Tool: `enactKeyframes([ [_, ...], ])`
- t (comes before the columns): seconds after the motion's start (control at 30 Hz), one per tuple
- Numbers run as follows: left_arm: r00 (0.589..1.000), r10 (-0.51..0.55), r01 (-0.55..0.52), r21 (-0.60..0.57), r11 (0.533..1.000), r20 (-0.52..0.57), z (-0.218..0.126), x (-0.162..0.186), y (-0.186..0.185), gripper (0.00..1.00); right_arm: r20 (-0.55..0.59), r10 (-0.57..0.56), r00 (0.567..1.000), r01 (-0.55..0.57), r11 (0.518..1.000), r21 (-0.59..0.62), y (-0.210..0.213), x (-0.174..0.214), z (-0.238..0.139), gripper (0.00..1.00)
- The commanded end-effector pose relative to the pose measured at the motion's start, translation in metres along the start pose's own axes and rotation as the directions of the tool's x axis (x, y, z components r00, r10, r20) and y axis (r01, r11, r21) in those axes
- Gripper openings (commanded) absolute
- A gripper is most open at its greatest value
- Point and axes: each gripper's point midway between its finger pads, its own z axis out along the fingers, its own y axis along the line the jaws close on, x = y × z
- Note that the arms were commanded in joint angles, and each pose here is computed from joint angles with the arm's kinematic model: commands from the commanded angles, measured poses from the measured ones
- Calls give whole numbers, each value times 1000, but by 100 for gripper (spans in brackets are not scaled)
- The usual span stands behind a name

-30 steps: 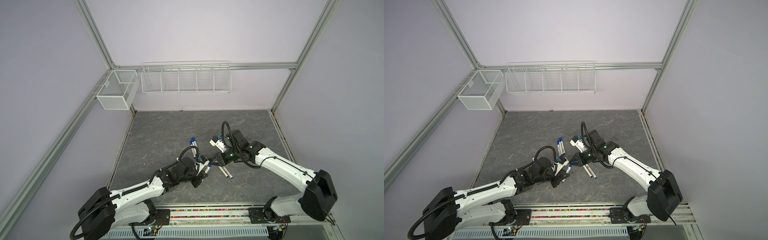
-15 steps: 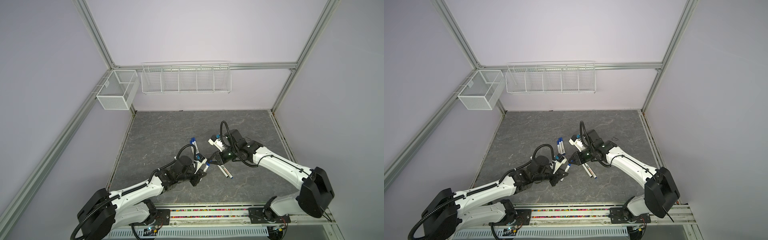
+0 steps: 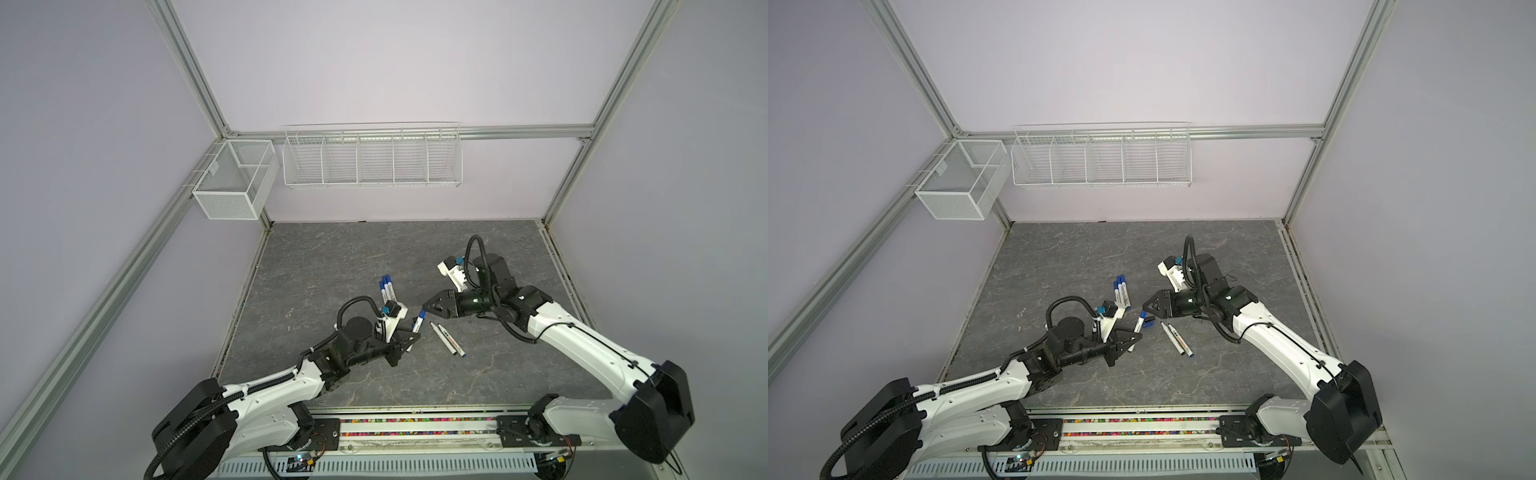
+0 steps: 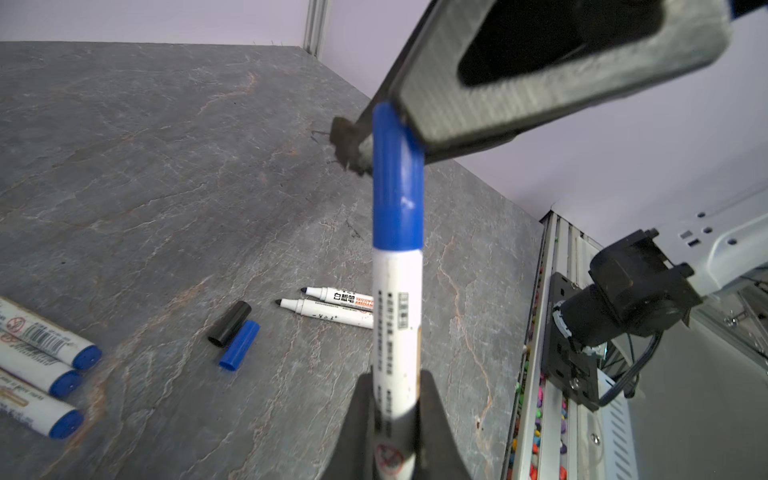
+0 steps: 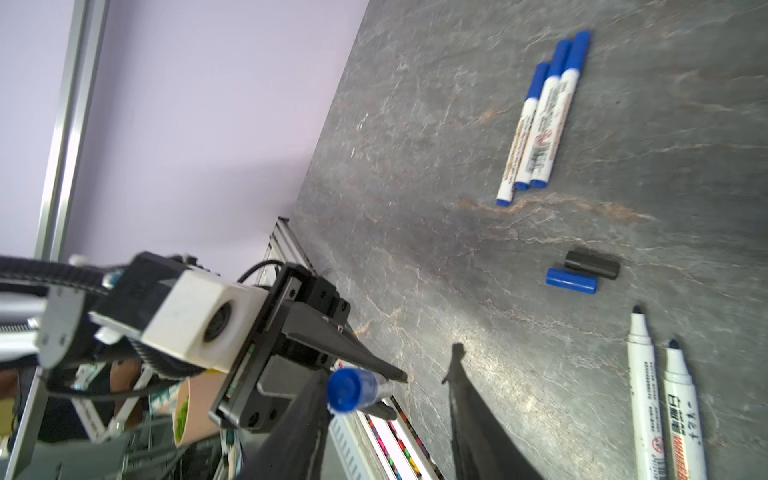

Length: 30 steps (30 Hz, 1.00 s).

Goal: Insert the pens into the pen caps
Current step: 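Open the right gripper and draw it back while the left gripper lifts the capped marker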

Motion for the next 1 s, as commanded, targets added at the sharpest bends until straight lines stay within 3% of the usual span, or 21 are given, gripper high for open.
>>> enactKeyframes([
  [0.0,980,-85,104,-96,990,180,-11,-31,21,0,174,-19,984,1,995,102,-6,-34,-27,51],
  [0.17,949,-166,239,-267,934,268,-33,-32,67,0,196,12,981,-54,976,210,-34,-25,-40,51],
  [0.43,957,-261,283,-572,769,123,-47,-5,138,0,117,72,991,-98,966,239,-51,-2,-29,48],
  [0.67,933,-327,332,-700,632,147,-46,5,181,0,80,91,993,-109,962,252,-57,3,-22,47],
  [0.97,909,-412,330,-726,604,70,-14,33,202,0,61,101,993,-114,953,280,-66,15,-20,45],
])
